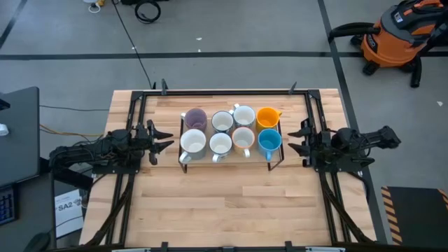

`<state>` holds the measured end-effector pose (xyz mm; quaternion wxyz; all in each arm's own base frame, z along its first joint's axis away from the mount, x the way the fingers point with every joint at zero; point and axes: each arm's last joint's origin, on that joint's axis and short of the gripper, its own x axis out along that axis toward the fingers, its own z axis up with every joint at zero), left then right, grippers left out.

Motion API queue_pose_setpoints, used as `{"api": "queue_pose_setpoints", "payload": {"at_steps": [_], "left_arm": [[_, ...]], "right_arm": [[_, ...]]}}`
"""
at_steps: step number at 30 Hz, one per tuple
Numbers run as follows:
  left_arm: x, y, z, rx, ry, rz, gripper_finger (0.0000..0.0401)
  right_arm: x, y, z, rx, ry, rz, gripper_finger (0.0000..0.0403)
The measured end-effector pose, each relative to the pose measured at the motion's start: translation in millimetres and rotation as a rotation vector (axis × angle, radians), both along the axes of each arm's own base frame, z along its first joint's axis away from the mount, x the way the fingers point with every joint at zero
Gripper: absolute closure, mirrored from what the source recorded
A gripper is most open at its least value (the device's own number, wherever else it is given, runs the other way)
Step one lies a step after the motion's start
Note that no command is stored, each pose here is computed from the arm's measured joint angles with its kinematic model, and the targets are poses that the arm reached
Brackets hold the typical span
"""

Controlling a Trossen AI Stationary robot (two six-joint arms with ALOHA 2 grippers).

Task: Place coffee mugs
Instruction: Return to Home Position

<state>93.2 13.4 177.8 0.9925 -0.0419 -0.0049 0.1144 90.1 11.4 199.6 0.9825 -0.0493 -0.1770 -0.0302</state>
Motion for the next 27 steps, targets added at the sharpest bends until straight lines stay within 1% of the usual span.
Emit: {"api": "queue_pose_setpoints", "payload": {"at_steps": [2,5,8,11,16,23,27], "left_arm": [[0.0,0.0,-0.1,0.002,0.001,0.0,0.0262],[0.0,0.0,-0.4,0.001,0.005,0.0,0.0262],[0.0,0.0,-0.5,0.001,0.005,0.0,0.0262],[0.0,0.0,-0.6,0.001,0.006,0.0,0.0262],[0.0,0.0,-0.8,0.001,0.008,0.0,0.0262],[-0.1,0.0,-3.4,-0.007,0.035,-0.001,0.0262],[-0.2,-0.1,-3.7,-0.014,0.04,-0.002,0.0262]], "right_arm": [[0.2,-0.5,-0.1,-0.007,0.0,0.005,0.0223],[1.1,-2.2,-2.1,-0.019,0.022,-0.018,0.0223],[2.9,-5.2,-7.1,-0.017,0.078,-0.07,0.0223],[4.4,-6.7,-12.6,-0.017,0.137,-0.087,0.0223],[5.4,-8.5,-17.1,0.014,0.181,-0.099,0.0223],[6.7,-9.2,-26.3,0.09,0.267,-0.089,0.0223],[6.9,-9.2,-29.5,0.104,0.299,-0.087,0.0223]]}}
